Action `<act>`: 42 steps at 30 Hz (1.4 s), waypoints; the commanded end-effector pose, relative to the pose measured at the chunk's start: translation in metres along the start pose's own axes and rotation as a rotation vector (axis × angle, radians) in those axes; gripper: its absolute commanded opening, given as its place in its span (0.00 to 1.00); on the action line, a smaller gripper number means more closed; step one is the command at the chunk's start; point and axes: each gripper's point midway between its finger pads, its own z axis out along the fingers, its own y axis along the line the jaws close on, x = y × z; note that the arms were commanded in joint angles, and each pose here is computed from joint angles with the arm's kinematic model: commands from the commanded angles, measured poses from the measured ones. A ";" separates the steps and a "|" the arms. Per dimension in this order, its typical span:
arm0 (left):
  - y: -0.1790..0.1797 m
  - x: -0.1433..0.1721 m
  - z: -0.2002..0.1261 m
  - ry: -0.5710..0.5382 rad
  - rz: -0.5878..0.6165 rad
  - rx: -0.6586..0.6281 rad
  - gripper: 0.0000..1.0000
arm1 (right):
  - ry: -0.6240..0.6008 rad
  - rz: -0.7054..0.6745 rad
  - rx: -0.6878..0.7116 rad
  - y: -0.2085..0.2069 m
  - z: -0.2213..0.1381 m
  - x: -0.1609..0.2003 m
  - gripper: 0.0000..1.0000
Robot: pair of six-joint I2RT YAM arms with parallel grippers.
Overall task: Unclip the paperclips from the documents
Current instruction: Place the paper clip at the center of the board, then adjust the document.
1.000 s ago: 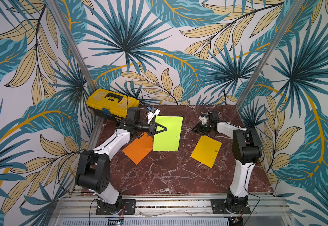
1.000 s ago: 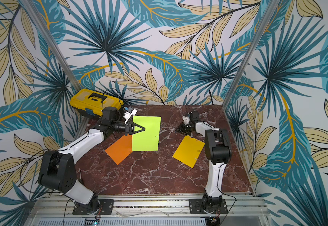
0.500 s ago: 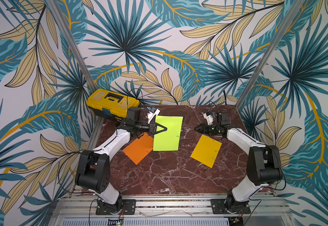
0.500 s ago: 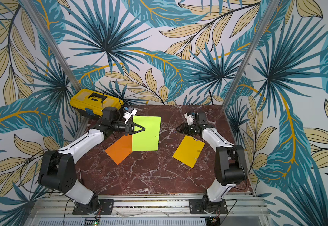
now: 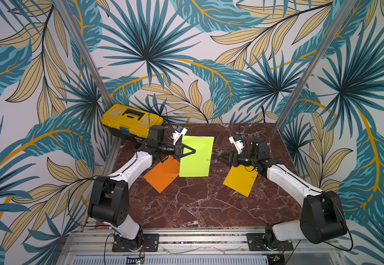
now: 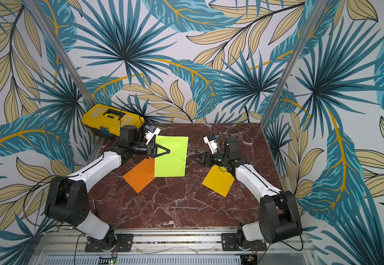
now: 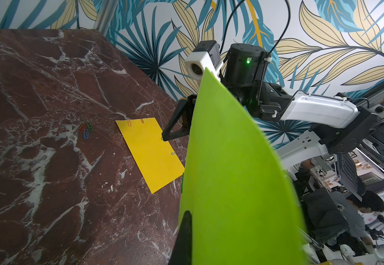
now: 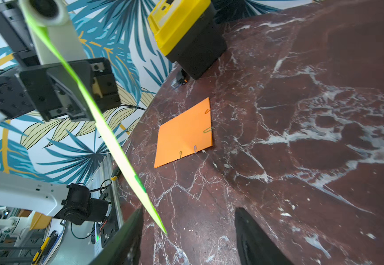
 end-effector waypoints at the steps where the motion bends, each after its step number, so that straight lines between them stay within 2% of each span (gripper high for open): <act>1: -0.003 0.000 0.001 -0.001 0.025 0.009 0.00 | -0.022 -0.097 -0.106 0.026 0.001 0.000 0.66; 12: -0.009 0.004 0.009 0.022 0.013 0.060 0.00 | -0.020 -0.149 -0.178 0.041 0.023 -0.007 0.68; 19: -0.012 0.007 0.012 0.033 0.010 0.078 0.00 | -0.040 -0.147 -0.225 0.045 0.038 -0.019 0.61; 31: -0.009 0.009 0.016 0.041 -0.002 0.083 0.00 | -0.080 -0.159 -0.299 0.063 0.035 -0.027 0.30; 36: -0.008 0.009 0.016 0.039 -0.003 0.074 0.00 | -0.078 -0.155 -0.300 0.064 0.035 -0.026 0.08; 38: -0.008 0.009 0.016 0.037 0.000 0.071 0.00 | -0.079 -0.154 -0.299 0.064 0.035 -0.026 0.02; 42: -0.008 0.008 0.016 0.035 -0.001 0.064 0.00 | -0.088 -0.152 -0.288 0.063 0.034 -0.028 0.00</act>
